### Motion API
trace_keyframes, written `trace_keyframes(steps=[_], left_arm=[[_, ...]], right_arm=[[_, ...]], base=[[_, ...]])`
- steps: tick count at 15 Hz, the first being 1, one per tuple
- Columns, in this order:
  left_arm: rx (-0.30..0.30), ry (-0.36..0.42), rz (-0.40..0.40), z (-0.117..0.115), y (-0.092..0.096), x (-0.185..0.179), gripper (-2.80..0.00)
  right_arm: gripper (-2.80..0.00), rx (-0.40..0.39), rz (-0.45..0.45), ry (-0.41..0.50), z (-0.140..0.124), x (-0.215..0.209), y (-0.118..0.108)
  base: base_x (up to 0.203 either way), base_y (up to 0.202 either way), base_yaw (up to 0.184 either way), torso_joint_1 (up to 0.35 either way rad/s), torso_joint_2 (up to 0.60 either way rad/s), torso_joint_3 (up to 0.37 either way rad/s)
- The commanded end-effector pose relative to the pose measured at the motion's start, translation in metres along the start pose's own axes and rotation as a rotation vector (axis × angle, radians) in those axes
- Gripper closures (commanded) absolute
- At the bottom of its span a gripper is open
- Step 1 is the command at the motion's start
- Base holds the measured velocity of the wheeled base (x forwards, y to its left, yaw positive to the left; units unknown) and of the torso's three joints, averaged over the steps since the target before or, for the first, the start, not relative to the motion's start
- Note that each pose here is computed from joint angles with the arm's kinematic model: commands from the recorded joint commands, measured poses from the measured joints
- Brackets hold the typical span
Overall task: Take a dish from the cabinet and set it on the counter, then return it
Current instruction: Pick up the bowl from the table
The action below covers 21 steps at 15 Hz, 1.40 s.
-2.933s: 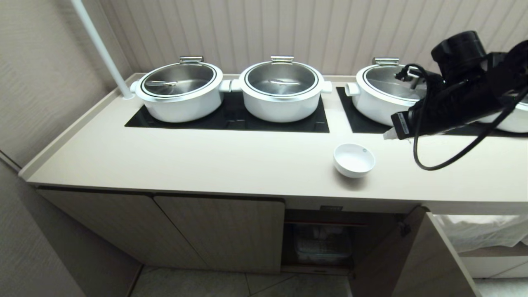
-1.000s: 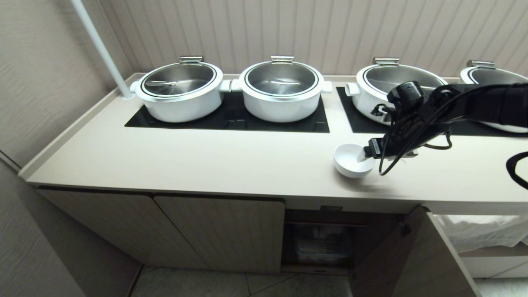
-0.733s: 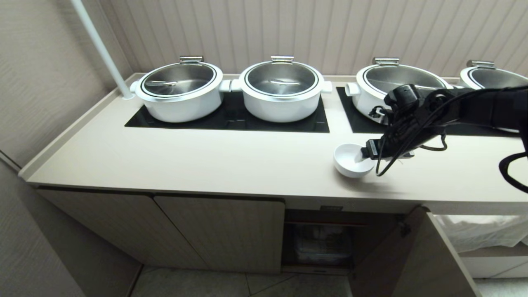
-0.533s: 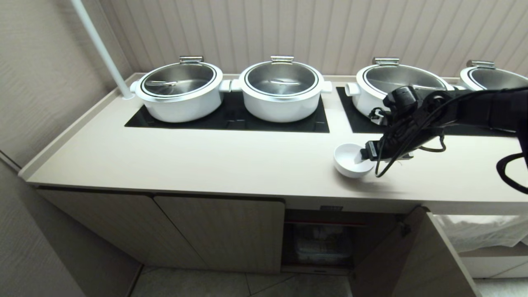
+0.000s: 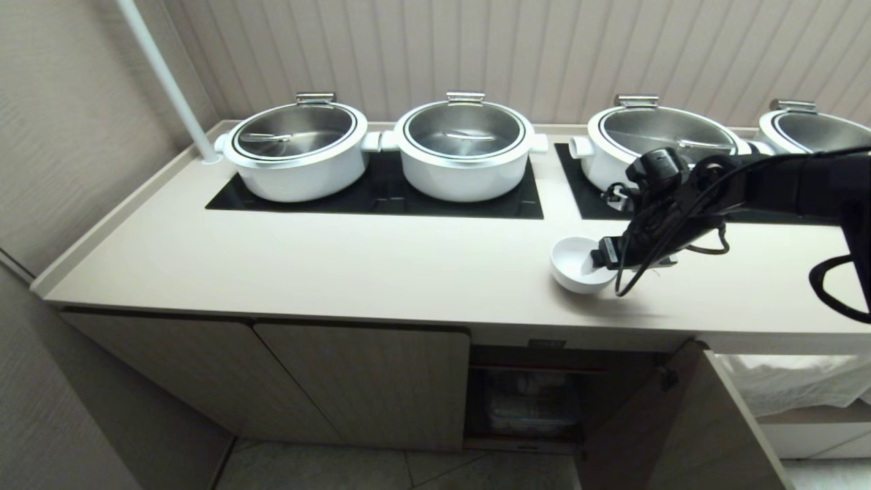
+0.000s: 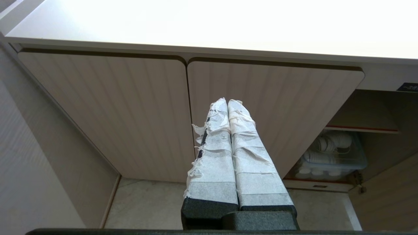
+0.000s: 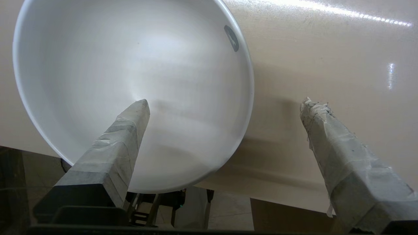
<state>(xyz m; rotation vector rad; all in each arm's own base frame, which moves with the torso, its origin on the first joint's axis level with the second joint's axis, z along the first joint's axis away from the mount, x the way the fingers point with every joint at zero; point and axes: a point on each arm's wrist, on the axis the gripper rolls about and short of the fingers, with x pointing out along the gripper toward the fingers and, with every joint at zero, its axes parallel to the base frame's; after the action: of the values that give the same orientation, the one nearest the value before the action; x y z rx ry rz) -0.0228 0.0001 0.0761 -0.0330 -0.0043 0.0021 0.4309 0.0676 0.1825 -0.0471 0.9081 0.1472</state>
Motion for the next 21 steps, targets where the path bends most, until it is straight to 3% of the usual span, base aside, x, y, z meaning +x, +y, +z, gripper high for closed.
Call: trace_keyframes(steps=[1, 21], left_arm=[[-0.001, -0.002, 0.001, 0.0002, 0.0, -0.0001, 0.0], [-0.001, 0.0, 0.002, -0.0002, 0.0, 0.0, 0.0]], right_arm=[[-2.8, -0.007, 0.005, 0.009, -0.0011, 0.0026, 0.0026], [-2.8, 0.001, 0.004, 0.022, -0.0028, 0.007, 0.0025]], base=[[0.0, 0.0, 0.0, 0.0, 0.0, 0.0], [0.0, 0.0, 0.0, 0.0, 0.0, 0.0]])
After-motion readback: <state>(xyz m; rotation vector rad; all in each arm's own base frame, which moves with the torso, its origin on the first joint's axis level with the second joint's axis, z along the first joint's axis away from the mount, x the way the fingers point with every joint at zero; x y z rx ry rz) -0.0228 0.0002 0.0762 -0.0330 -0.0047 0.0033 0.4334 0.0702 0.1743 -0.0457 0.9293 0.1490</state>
